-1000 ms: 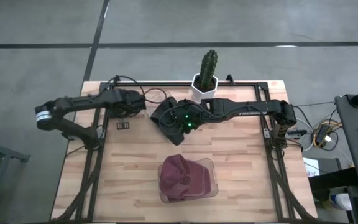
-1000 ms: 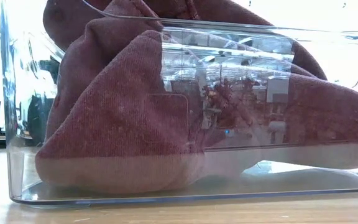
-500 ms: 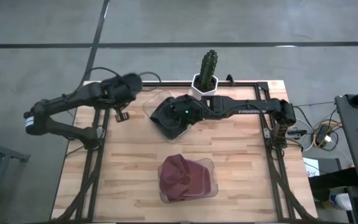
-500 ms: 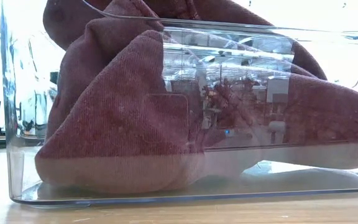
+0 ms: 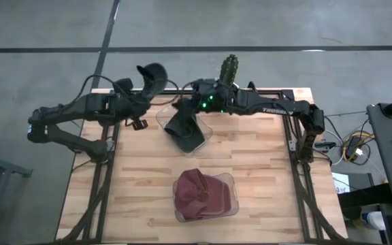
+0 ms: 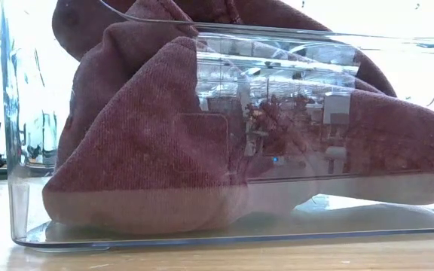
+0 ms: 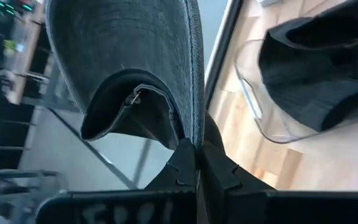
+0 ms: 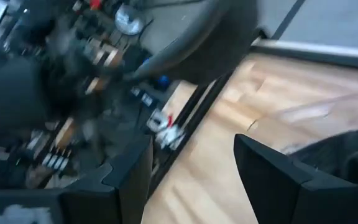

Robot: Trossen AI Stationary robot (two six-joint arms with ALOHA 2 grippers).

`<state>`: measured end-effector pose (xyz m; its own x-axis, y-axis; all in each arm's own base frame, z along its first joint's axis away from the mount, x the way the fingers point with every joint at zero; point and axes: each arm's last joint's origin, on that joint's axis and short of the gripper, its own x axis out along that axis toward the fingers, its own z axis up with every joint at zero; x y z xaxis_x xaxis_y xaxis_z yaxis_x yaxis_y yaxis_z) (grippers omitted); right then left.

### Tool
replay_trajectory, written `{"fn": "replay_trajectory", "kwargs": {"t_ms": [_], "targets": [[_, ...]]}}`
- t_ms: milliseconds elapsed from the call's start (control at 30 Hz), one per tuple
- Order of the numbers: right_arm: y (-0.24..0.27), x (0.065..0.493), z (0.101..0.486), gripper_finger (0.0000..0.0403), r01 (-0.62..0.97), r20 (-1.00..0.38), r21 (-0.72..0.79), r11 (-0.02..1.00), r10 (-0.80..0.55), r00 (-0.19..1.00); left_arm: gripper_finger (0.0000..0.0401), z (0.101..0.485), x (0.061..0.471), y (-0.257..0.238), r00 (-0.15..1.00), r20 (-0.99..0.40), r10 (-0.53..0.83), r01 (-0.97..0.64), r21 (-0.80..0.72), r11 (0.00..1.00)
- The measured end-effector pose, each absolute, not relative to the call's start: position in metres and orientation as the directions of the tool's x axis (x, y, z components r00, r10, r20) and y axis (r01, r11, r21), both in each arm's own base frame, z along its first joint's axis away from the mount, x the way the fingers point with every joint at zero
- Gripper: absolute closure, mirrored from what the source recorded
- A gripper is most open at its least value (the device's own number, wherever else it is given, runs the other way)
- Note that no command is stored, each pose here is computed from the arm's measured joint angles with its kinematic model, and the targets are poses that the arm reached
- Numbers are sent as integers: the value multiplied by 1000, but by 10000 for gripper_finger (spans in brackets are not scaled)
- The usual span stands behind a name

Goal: Pick & Place hat
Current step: Put the black cap into the top transparent bin

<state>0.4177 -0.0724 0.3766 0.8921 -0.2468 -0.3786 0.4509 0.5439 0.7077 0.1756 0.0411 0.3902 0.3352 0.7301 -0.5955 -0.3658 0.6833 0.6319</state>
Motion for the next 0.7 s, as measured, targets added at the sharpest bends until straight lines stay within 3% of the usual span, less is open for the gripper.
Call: {"fn": "replay_trajectory", "kwargs": {"t_ms": [200, 700], "targets": [[-99, 405, 388, 184, 463, -345, 720, 517, -313, 885, 400, 388, 185, 19, 368, -536, 760, -285, 713, 641], [-118, 399, 390, 188, 415, -341, 781, 467, -237, 910, 401, 369, 215, -30, 455, -509, 731, -72, 797, 599]]}}
